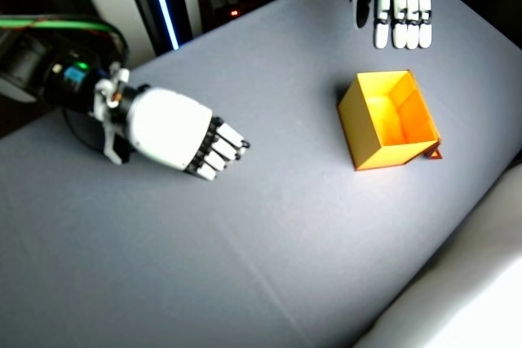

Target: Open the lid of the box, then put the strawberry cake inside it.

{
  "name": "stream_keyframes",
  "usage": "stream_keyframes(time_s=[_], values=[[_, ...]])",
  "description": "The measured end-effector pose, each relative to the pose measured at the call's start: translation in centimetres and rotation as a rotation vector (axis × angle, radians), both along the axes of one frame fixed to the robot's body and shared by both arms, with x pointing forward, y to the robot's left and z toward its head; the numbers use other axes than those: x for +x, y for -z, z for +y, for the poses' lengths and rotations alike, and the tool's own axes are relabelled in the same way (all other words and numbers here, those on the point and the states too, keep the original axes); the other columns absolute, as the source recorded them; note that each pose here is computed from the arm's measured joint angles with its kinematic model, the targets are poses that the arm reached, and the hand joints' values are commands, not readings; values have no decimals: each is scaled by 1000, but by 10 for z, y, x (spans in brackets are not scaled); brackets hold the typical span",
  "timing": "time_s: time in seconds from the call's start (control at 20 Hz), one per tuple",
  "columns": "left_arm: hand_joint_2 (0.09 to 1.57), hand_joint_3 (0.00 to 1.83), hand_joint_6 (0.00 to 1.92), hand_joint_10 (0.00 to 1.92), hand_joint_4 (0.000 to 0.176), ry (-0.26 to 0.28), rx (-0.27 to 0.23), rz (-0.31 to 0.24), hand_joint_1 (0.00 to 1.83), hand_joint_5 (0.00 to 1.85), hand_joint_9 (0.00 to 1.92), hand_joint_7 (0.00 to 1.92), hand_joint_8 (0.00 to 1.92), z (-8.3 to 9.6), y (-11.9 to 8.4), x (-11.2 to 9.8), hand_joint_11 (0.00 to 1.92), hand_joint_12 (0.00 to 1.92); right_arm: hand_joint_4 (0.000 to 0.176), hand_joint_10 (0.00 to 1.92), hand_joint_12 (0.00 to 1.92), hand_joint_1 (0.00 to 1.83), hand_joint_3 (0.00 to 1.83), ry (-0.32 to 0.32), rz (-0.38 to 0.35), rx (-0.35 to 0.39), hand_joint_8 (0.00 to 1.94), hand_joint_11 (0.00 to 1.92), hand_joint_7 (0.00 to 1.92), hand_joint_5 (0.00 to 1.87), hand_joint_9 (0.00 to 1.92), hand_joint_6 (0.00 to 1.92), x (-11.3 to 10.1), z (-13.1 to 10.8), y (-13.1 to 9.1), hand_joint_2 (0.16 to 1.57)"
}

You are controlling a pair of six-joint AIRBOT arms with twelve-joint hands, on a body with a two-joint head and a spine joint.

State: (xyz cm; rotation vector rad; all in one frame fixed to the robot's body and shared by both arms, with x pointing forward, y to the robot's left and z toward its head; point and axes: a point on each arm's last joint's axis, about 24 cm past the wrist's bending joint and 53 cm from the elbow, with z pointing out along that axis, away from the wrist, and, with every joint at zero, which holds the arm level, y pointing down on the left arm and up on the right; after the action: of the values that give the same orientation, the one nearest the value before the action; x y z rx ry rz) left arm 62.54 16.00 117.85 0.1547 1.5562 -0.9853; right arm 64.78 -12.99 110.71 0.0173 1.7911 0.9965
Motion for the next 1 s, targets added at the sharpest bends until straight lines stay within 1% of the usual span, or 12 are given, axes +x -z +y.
stream_keyframes(time_s=[0.15, 0.2, 0.3, 0.4, 0.55, 0.6, 0.65, 0.7, 0.8, 0.9, 0.95, 1.0], values=[[1443, 16, 0, 0, 58, 0, -4, 7, 686, 5, 0, 0, 0, 0, 2, -2, 0, 0, 0, 1921, 1921, 1169, 2, -40, -49, 36, 1798, 772, 667, 629, 773, 1255, 0, 10, -23, 1316], [1457, 19, 1, 0, 48, -4, -2, 15, 659, 7, 0, 0, 0, 2, 4, -3, 0, 0, 0, 1678, 1853, 1194, 0, -58, -77, 42, 1590, 365, 778, 667, 698, 1259, 1, 16, -33, 1273], [1491, 23, 0, 0, 38, -7, 1, 33, 584, 0, 0, 0, 0, 3, 10, -6, 0, 0, 0, 1760, 1918, 1199, 0, -79, -127, 59, 1631, 701, 767, 671, 776, 1200, 2, 25, -52, 1271], [1442, 0, 5, 0, 26, -6, 10, 59, 764, 14, 0, 0, 0, 4, 20, -12, 0, 0, 0, 1704, 1919, 1212, 0, -94, -178, 79, 1562, 899, 815, 707, 892, 1163, 5, 31, -73, 1245], [1402, 0, 12, 0, 21, -8, 10, 86, 862, 42, 0, 0, 0, 9, 26, -19, 0, 0, 0, 1607, 1863, 1215, 0, -100, -230, 99, 1507, 819, 840, 678, 862, 1220, 15, 38, -94, 1244], [1401, 0, 23, 0, 5, 0, 13, 84, 835, 80, 0, 0, 0, 9, 26, -22, 0, 0, 0, 1591, 1860, 1178, 4, -101, -245, 106, 1542, 714, 784, 614, 750, 1364, 19, 43, -101, 1277], [1408, 0, 19, 0, 34, -2, 4, 92, 829, 74, 0, 0, 0, 10, 27, -25, 0, 0, 0, 1563, 1839, 1176, 1, -105, -257, 109, 1532, 691, 783, 604, 735, 1382, 22, 47, -105, 1280], [1408, 0, 19, 0, 34, 2, 16, 99, 829, 74, 0, 0, 0, 12, 30, -28, 0, 0, 0, 1563, 1839, 1176, 1, -108, -263, 117, 1532, 691, 783, 604, 735, 1382, 24, 51, -109, 1280], [1421, 0, 11, 0, 77, 7, 32, 117, 808, 60, 0, 0, 0, 14, 35, -32, 0, 0, 0, 1436, 1778, 1161, 0, -119, -285, 124, 1494, 623, 777, 630, 712, 1378, 29, 60, -118, 1275], [1417, 0, 10, 0, 90, -6, 18, 108, 824, 66, 0, 0, 0, 18, 31, -30, 0, 0, 0, 1678, 1815, 1308, 2, -122, -308, 138, 1470, 455, 651, 572, 644, 1473, 36, 70, -131, 1293], [1408, 0, 12, 0, 89, -6, 13, 102, 851, 76, 0, 0, 0, 18, 29, -30, 0, 0, 0, 1357, 1759, 1148, 0, -123, -318, 143, 1527, 459, 680, 578, 614, 1500, 39, 73, -136, 1312], [1413, 0, 8, 0, 113, -2, 13, 101, 798, 71, 0, 0, 0, 17, 28, -31, 0, 0, 0, 1451, 1842, 1191, 0, -121, -326, 145, 1532, 668, 777, 646, 765, 1299, 45, 77, -141, 1273]])
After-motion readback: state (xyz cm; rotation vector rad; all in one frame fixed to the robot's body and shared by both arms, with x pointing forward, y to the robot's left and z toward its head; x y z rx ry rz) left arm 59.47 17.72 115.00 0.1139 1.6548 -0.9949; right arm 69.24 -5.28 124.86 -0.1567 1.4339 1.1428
